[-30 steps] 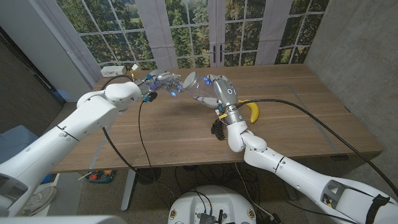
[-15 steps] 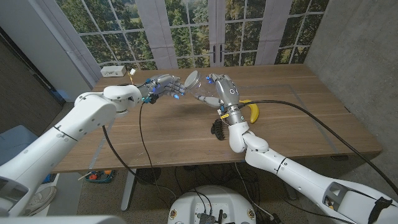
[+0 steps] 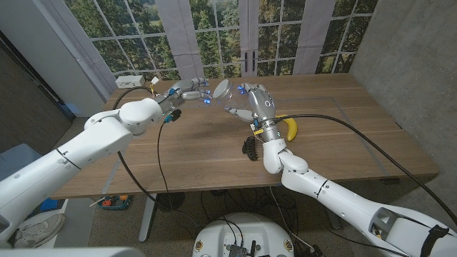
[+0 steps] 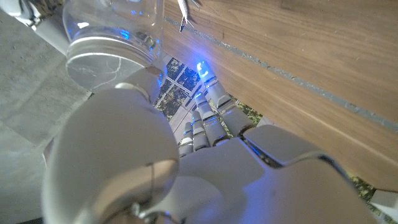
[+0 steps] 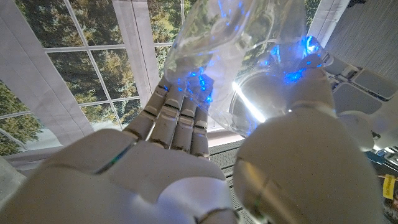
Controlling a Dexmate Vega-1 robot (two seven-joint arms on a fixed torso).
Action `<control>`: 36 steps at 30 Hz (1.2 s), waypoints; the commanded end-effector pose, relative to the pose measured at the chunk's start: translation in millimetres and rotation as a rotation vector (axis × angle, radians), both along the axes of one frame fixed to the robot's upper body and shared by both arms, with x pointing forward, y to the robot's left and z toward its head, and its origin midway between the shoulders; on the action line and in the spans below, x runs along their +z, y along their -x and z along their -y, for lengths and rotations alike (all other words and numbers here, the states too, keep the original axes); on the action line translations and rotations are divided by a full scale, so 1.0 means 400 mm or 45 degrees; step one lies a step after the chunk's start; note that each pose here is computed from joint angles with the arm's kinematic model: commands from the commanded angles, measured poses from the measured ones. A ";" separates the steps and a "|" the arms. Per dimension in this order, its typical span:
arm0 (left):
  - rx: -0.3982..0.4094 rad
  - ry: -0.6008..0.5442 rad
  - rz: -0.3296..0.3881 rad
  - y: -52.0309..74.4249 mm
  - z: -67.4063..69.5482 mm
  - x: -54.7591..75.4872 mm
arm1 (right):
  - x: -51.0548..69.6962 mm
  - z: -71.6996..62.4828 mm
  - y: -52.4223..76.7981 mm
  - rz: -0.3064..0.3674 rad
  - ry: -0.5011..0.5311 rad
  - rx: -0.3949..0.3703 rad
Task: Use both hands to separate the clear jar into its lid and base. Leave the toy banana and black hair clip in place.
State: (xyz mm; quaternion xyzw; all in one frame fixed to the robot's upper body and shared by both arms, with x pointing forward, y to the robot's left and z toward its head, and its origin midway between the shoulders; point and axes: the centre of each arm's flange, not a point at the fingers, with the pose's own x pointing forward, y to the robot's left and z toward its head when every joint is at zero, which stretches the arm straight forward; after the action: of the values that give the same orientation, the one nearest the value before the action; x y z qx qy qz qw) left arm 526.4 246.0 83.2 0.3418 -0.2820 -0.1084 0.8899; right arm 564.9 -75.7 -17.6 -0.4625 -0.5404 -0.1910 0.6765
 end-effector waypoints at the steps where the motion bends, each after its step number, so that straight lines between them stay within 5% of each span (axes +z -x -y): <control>1: 0.043 -0.462 0.349 0.039 0.027 0.018 | 0.002 -0.007 -0.019 -0.006 0.003 -0.004; 9: -0.218 -0.351 0.259 0.010 0.010 0.024 | 0.001 -0.010 -0.024 -0.014 0.013 -0.005; 19: -0.279 -0.284 0.219 -0.016 -0.004 0.037 | 0.006 -0.008 -0.024 -0.018 0.029 -0.005; 25: -0.302 -0.362 0.209 -0.022 -0.003 0.065 | 0.008 -0.008 -0.026 -0.022 0.029 -0.004; 36: -0.393 -0.432 0.038 -0.062 0.001 0.097 | 0.010 -0.006 -0.022 -0.020 0.031 -0.008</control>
State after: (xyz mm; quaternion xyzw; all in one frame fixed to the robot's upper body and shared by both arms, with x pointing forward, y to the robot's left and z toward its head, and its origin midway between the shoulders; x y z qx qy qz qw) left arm 537.8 247.9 112.9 0.4323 -0.3672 -0.2216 0.7932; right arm 575.2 -72.6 -15.3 -0.4729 -0.5353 -0.1829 0.6755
